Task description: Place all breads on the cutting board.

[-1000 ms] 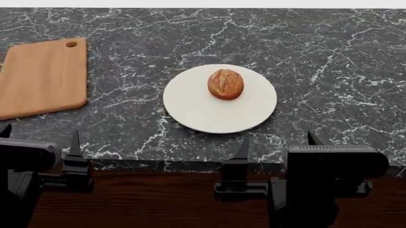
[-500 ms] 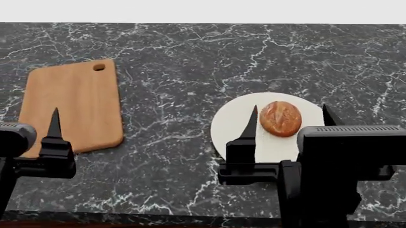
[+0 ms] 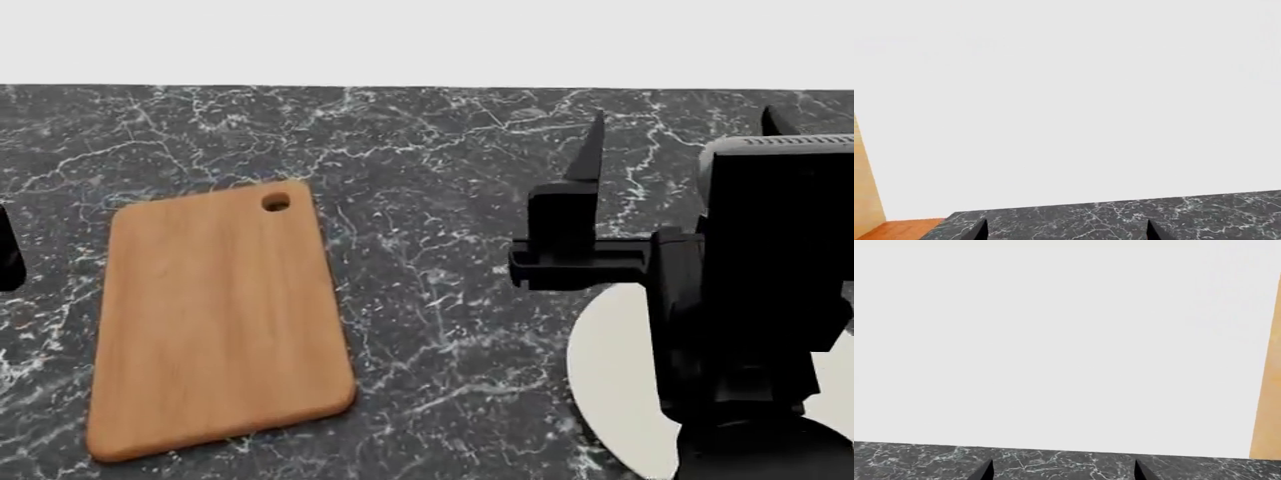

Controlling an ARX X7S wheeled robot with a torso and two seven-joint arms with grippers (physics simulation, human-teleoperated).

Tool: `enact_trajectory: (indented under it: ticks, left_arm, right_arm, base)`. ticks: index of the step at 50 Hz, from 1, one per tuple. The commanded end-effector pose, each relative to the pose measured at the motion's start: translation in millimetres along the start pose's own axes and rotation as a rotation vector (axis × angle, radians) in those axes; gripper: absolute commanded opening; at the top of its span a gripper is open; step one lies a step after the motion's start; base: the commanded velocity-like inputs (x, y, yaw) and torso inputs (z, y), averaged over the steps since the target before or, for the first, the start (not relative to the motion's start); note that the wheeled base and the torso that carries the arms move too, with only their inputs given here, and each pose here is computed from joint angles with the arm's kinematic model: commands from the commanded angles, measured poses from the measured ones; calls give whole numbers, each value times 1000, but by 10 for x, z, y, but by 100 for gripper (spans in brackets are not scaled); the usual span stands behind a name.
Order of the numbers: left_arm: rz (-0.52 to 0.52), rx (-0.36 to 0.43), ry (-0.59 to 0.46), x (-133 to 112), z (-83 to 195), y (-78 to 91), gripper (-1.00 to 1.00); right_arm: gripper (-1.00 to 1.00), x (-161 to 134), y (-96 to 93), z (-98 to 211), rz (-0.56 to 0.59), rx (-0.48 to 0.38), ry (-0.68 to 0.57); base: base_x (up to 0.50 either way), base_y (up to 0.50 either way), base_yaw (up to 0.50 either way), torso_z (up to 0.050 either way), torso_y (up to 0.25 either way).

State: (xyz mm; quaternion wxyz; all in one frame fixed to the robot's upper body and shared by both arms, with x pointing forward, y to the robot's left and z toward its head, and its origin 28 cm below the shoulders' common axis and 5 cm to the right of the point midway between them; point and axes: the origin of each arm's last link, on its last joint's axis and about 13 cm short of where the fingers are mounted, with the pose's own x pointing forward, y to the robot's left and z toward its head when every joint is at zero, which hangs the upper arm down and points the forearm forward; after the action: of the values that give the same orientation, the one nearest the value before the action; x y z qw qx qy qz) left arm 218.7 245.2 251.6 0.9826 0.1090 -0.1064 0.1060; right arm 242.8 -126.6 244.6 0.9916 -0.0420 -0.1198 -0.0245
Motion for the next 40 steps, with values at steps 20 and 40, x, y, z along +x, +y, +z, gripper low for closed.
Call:
enact_trajectory:
  ticks: [20, 40]
  left_arm:
    - [82, 15, -23, -226, 73, 154, 100]
    - [91, 19, -18, -251, 38, 167, 100]
  right_arm:
    - [100, 7, -130, 13, -122, 4, 4]
    - [100, -298, -690, 182, -259, -36, 453]
  base:
    - [316, 53, 0, 0, 1]
    - [88, 56, 0, 0, 1]
